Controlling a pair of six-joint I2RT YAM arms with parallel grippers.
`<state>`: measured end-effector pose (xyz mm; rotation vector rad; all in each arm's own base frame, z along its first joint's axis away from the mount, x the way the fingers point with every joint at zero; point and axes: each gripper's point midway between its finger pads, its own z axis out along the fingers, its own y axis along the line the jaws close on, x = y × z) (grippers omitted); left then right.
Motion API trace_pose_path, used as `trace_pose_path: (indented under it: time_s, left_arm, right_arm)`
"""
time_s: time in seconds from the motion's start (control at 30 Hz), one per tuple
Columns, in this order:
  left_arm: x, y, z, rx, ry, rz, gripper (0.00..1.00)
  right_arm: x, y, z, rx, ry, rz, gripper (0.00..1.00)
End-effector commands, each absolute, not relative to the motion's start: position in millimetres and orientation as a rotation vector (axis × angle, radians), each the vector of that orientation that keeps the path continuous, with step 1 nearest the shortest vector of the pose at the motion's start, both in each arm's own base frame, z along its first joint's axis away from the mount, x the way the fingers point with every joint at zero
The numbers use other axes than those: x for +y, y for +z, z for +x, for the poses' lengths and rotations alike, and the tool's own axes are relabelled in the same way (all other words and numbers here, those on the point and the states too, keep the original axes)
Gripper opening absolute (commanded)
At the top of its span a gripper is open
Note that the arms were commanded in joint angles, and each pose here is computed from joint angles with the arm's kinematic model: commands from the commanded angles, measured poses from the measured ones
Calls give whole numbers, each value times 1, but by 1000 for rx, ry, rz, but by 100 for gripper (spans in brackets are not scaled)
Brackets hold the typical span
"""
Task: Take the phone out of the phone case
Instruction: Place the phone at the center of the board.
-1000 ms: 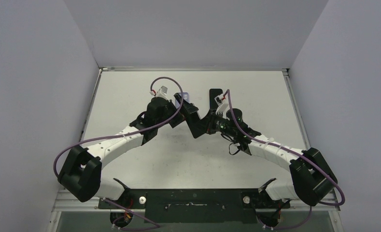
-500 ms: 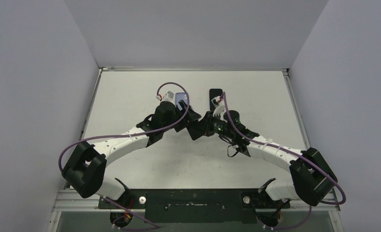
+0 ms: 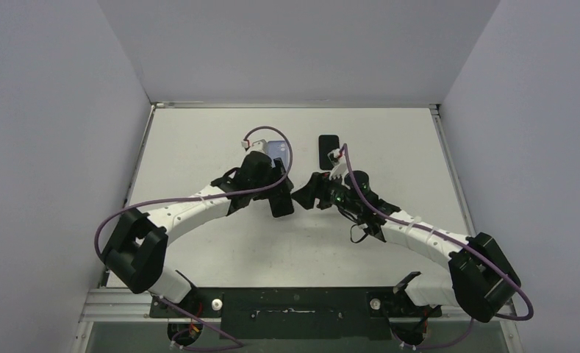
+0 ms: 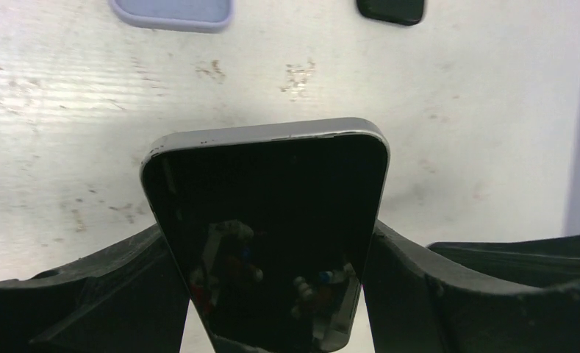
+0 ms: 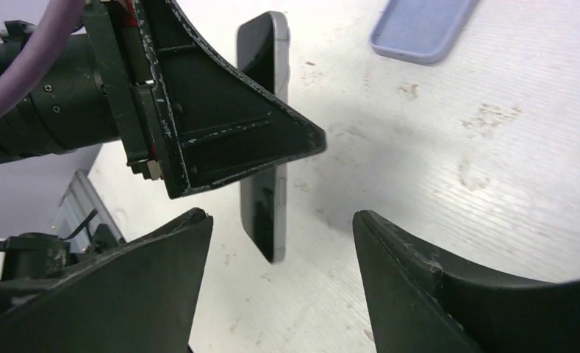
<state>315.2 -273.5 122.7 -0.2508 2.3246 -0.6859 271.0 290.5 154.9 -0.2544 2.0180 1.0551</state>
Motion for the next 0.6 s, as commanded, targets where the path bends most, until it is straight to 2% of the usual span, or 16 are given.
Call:
trace_pose_path:
  time_s: [0.0,0.1,0.3,0.5,0.57]
  left_arm:
    - [-262,122,331,2355,-486,-41,0]
    - [-258,100,331,2441,-390,32,0]
    - [-256,72,343,2538,-299,45,0]
    - [-260,51,358,2599,-224,30,9]
    - [-261,40,359,2626,-200,21,15]
  right_arm:
    - [260,152,280,2024,932,-180,75]
    - [238,145,287,2047,866,-113,82]
    - [201,140,298,2069,770,-33,85]
    - [186,140,299,2066,710,-17,85]
    - [184,138,298,2071,704,-8,86]
